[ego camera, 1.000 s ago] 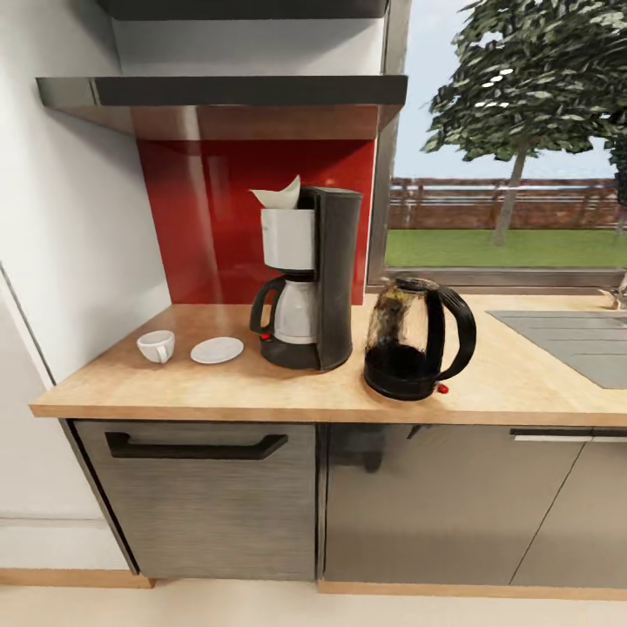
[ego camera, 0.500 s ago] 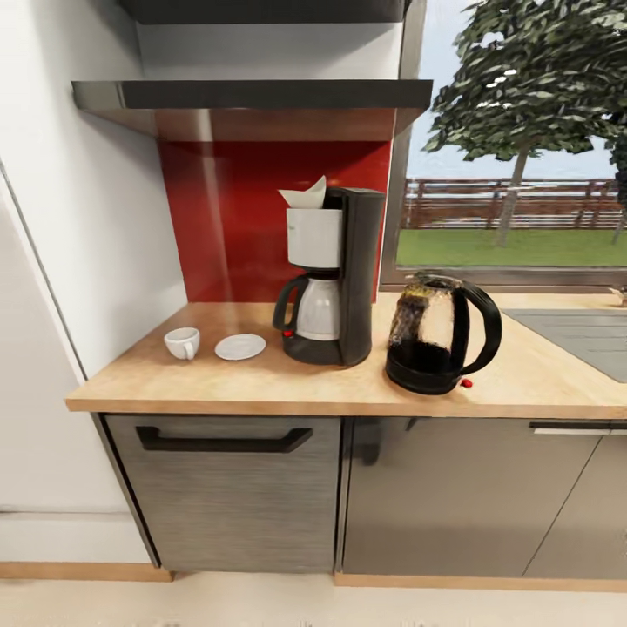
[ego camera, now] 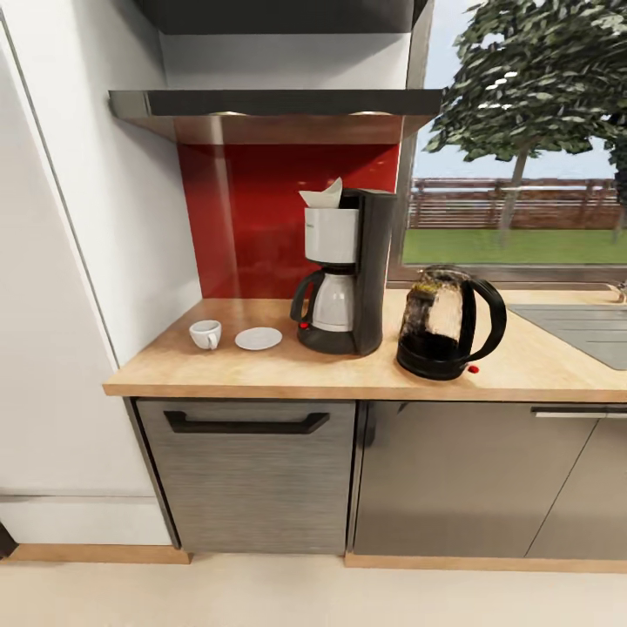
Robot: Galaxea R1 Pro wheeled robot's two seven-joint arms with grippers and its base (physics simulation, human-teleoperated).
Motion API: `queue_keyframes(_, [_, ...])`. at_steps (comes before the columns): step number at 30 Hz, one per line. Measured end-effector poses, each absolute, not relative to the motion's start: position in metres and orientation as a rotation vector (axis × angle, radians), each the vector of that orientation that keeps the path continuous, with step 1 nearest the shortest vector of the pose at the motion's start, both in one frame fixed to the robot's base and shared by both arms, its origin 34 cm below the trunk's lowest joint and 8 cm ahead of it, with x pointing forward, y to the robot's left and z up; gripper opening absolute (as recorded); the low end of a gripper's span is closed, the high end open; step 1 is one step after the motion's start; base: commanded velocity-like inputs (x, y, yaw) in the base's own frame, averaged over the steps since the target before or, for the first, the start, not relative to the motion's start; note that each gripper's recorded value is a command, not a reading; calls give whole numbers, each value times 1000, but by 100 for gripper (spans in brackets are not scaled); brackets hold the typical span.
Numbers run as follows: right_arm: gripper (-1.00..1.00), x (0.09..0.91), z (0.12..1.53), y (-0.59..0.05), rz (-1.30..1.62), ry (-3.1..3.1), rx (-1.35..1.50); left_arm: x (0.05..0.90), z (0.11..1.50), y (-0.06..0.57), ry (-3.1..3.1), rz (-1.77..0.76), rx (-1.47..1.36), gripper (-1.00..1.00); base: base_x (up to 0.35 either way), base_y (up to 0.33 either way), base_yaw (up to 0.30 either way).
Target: Set up a coffee station on the kitchen countertop: keep the coffee maker on the countertop, move the bottle of coffee from the kitchen shelf to the counter next to the coffee maker, place a paper coffee filter on top of the coffee maker, put the saucer next to the coffee maker with the coffee cup on the saucer, and place the electric kettle next to the coffee maker.
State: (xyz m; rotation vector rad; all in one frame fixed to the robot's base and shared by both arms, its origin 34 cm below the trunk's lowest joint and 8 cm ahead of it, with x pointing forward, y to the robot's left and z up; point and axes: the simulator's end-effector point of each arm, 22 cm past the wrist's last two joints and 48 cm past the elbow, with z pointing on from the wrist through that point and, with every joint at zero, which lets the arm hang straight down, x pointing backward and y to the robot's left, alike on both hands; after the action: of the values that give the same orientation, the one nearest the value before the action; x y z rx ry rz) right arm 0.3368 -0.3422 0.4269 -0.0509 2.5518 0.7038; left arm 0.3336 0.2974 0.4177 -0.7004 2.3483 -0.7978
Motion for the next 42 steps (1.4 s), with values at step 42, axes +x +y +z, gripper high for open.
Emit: queue_keyframes(42, [100, 345, 437, -387, 613, 2536, 3, 735, 1064, 54, 1754, -912, 444, 100, 0, 0, 0])
